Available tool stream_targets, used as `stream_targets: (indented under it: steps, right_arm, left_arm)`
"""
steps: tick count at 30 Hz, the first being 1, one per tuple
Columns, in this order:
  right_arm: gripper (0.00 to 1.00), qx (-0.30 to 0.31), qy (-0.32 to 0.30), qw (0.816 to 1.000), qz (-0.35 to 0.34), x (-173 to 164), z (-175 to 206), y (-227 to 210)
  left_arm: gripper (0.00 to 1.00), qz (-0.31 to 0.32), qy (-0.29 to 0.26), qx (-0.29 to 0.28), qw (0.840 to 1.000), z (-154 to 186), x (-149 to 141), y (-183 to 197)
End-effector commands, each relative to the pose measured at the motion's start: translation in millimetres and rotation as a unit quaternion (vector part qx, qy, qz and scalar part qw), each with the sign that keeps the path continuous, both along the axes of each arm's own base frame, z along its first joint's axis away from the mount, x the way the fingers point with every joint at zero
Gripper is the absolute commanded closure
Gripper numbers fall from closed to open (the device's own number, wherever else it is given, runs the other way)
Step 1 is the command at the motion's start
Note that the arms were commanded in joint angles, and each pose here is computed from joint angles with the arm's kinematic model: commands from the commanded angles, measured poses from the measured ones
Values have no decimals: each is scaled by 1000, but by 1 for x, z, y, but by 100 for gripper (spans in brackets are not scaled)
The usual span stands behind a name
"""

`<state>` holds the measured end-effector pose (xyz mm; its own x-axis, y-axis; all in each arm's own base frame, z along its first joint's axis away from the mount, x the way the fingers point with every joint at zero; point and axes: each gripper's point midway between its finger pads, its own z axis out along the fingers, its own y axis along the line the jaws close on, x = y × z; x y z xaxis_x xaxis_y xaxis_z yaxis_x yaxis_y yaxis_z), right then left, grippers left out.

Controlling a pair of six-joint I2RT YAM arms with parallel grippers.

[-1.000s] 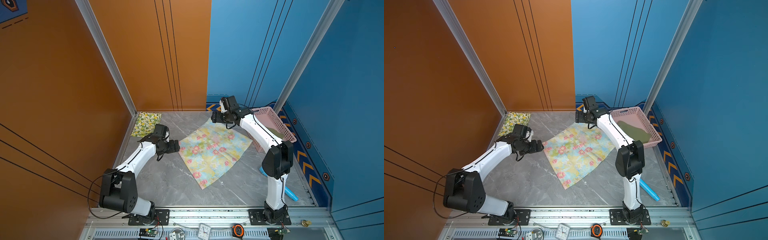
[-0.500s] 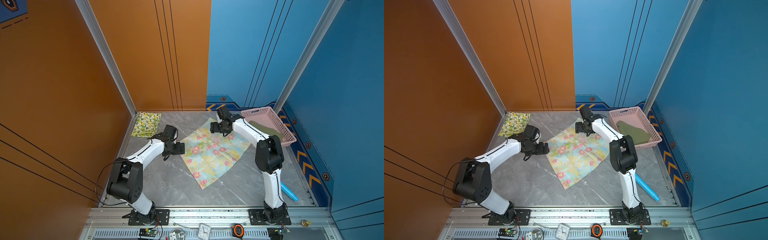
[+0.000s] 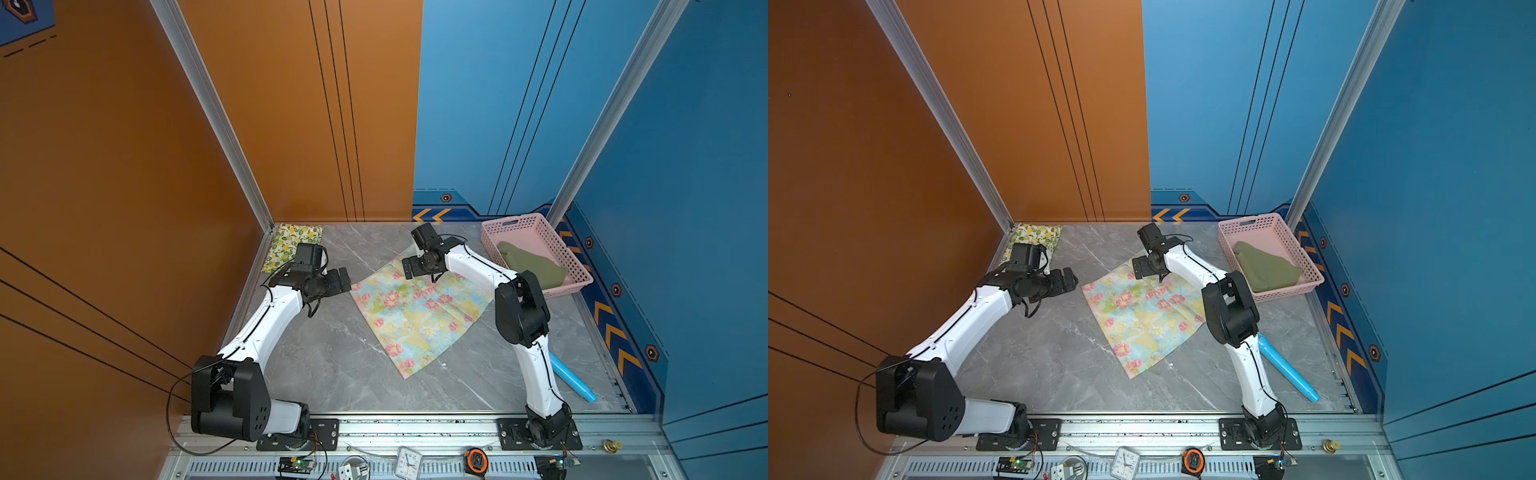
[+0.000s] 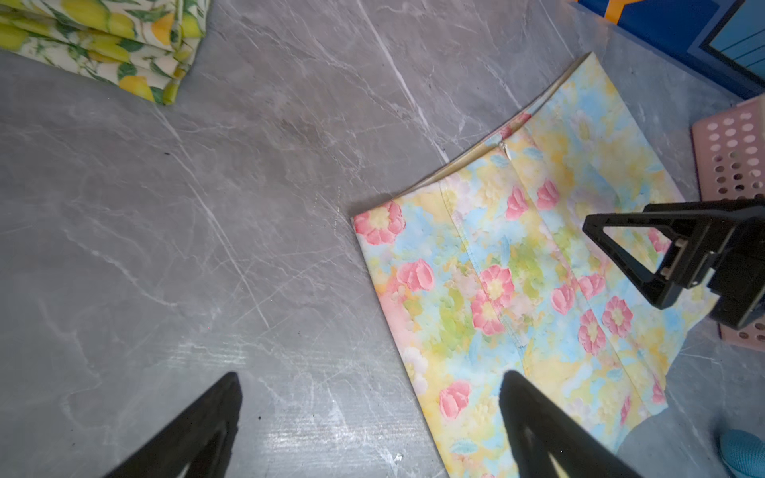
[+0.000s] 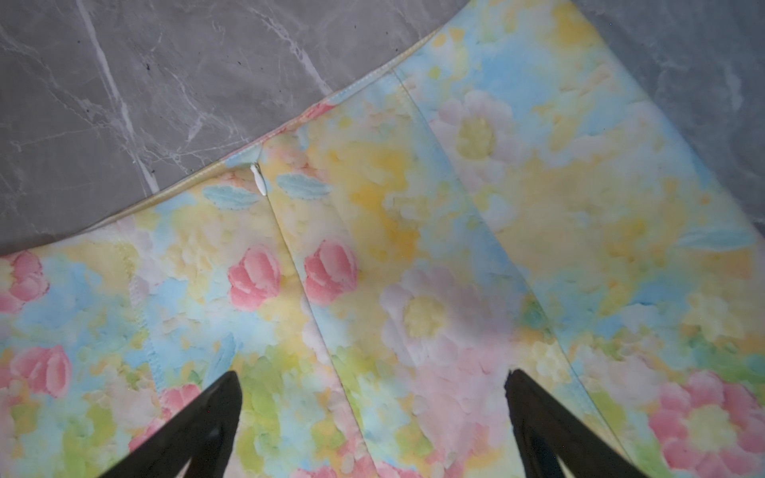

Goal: Fold and stack skirts
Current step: Move the skirt to the center of the table.

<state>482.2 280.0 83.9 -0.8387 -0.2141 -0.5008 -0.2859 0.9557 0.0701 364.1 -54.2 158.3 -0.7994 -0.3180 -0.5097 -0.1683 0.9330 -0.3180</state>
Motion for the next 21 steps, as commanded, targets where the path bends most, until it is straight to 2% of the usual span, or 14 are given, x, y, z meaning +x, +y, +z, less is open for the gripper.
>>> stream_targets:
  steps: [1, 8, 12, 16, 21]
  right_arm:
    - [0, -3, -41, 999, -2, 15, 20, 0]
    - [0, 0, -69, 998, 4, 23, 30, 3]
    - [0, -23, -74, 997, 8, 20, 18, -6]
    - [0, -29, -46, 998, 8, -3, -5, -17]
    - [0, -26, -24, 999, 2, -25, -24, -26]
  left_arm:
    - [2, 5, 3, -3, 1000, -6, -4, 8]
    - [2, 6, 17, 6, 1000, -21, -5, 16]
    - [2, 17, 20, 30, 999, -4, 5, 26]
    - [2, 21, 13, 36, 999, 7, 14, 26]
    - [2, -10, 16, 45, 999, -11, 18, 21]
